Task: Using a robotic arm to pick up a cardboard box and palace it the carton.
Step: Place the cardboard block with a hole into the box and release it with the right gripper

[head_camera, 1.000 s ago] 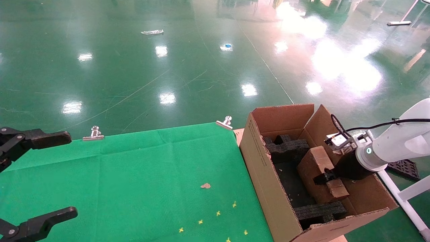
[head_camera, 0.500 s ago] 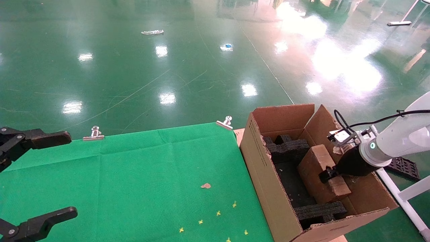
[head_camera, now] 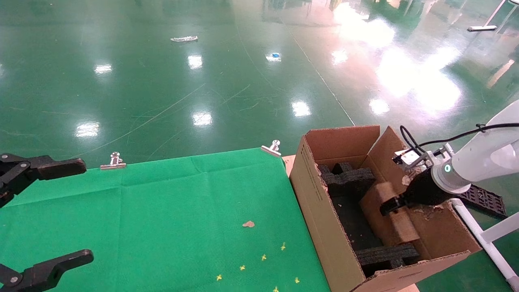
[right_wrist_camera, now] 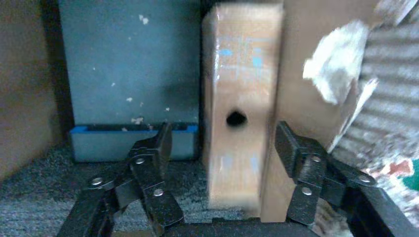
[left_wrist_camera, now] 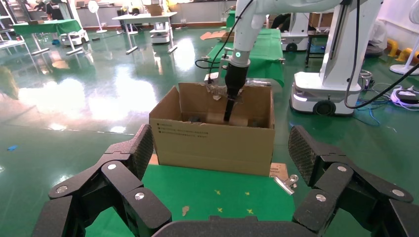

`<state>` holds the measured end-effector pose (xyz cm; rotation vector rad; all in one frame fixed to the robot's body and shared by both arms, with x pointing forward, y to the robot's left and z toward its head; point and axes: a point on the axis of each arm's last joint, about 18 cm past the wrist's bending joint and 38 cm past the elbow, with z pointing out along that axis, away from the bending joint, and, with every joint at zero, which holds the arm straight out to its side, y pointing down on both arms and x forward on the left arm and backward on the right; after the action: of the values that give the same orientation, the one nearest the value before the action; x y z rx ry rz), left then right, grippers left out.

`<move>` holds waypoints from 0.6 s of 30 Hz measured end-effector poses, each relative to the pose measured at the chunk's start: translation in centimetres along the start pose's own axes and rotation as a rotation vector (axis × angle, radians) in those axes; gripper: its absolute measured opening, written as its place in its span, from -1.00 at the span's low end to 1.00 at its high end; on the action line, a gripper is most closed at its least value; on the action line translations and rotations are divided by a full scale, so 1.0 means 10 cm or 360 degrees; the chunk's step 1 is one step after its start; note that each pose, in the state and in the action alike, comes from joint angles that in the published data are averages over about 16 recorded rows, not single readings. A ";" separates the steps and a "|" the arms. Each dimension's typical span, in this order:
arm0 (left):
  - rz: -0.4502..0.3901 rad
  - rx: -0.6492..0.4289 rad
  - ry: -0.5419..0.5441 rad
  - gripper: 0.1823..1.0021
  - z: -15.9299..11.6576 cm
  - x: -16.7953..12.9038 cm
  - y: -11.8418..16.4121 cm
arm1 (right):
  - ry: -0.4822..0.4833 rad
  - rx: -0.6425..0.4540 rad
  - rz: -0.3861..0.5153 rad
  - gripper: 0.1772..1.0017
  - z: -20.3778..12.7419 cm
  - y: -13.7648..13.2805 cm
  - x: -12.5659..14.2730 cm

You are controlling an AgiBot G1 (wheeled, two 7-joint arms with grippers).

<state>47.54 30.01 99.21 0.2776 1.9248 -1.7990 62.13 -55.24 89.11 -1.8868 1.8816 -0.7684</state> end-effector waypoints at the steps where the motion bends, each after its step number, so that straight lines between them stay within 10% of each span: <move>1: 0.0000 0.0000 0.0000 1.00 0.00 0.00 0.00 | -0.0005 0.0015 -0.0004 0.25 -0.03 -0.03 0.00; 18: 0.0000 0.0000 0.0000 1.00 0.00 0.00 0.00 | -0.0147 0.0652 -0.0251 0.90 -1.60 -0.95 0.07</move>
<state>47.54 30.01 99.21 0.2776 1.9248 -1.7990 59.92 -53.65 107.56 -1.7825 1.4018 -1.0093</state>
